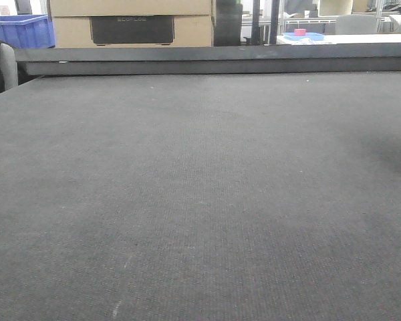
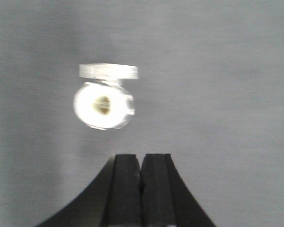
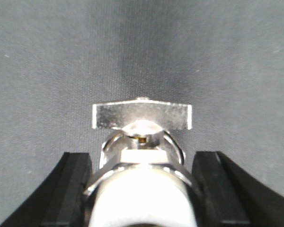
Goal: Place valve from conveyor to right shelf box
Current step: 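Close the right gripper around the white valve body, then close the left gripper around the other white valve body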
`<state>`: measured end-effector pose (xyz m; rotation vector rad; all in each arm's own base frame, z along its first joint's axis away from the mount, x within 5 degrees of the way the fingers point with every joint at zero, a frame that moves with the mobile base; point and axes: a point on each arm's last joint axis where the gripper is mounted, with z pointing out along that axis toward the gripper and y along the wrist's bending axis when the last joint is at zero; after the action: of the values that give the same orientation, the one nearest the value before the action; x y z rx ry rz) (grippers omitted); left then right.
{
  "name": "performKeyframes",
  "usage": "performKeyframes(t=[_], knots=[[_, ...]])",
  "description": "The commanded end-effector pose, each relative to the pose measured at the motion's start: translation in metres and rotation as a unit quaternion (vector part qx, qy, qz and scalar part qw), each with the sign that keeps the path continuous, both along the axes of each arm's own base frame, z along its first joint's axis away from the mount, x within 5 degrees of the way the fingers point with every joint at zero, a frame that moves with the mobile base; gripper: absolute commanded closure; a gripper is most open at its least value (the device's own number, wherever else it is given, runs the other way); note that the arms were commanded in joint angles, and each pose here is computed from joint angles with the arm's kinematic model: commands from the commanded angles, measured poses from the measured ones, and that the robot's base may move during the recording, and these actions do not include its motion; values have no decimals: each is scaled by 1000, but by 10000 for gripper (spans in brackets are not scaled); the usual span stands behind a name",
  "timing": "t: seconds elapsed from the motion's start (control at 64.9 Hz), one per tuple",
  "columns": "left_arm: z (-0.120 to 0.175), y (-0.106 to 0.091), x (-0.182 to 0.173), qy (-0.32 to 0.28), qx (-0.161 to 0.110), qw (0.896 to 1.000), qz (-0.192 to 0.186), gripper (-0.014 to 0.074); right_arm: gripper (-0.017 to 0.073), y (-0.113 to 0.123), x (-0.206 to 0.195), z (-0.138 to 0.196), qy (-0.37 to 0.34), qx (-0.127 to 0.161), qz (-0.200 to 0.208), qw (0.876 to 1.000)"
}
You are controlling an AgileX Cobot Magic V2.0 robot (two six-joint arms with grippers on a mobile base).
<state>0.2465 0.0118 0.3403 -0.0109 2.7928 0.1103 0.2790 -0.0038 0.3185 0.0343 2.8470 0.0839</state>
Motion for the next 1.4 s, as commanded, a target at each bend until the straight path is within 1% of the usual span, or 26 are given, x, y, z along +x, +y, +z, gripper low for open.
performKeyframes(t=[0.0, 0.046, 0.216, 0.231, 0.308, 0.385, 0.462, 0.616, 0.709, 0.832, 0.94, 1.002, 1.125, 1.233, 1.31, 1.325, 1.387], knots=[[-8, 7, 9, 21, 31, 999, 2, 645, 721, -2, -7, 16, -32, -8, -1, 999], [-13, 7, 14, 32, 32, 999, 2, 595, 721, -2, -9, 18, -36, -8, -1, 999], [-32, 8, 31, 47, 32, 998, -2, 263, 721, -2, -11, 19, -35, -8, -1, 999], [-33, 8, 33, 48, 32, 998, -2, 221, 721, -2, -11, 19, -35, -8, -1, 999], [-39, 8, 38, 53, 32, 998, -3, 90, 721, -2, -11, 19, -35, -8, -1, 999], [-45, 7, 42, 57, 29, 998, -4, 40, 721, -2, -11, 19, -36, -8, -1, 999], [-53, 7, 48, 63, 29, 998, -5, 35, 721, -2, -10, 19, -38, -8, -1, 999], [-73, 7, 56, 69, 26, 997, -9, 64, 721, -2, -10, 19, -39, -8, -1, 999], [-83, 6, 57, 81, 17, 997, -8, 85, 721, -2, -10, 19, -41, -8, -1, 999], [-97, 6, 59, 102, 17, 995, -9, 113, 721, -2, -10, 20, -41, -8, -1, 999], [-102, 6, 59, 110, 16, 994, -6, 144, 721, -2, -10, 20, -41, -8, -1, 999], [-101, 6, 59, 106, 15, 994, -4, 179, 721, -2, -10, 20, -41, -8, -1, 999], [-101, 6, 62, 93, 12, 996, 5, 310, 721, -2, -10, 20, -41, -8, -1, 999], [-101, 6, 62, 92, 10, 996, 15, 449, 721, -2, -10, 20, -41, -8, -1, 999], [-101, 6, 62, 92, 9, 996, 19, 566, 721, -2, -10, 20, -41, -8, -1, 999], [-101, 6, 62, 92, 9, 996, 19, 605, 721, -2, -10, 20, -41, -8, -1, 999], [-101, 6, 62, 92, 9, 996, 19, 707, 721, -2, -10, 20, -41, -8, -1, 999]])
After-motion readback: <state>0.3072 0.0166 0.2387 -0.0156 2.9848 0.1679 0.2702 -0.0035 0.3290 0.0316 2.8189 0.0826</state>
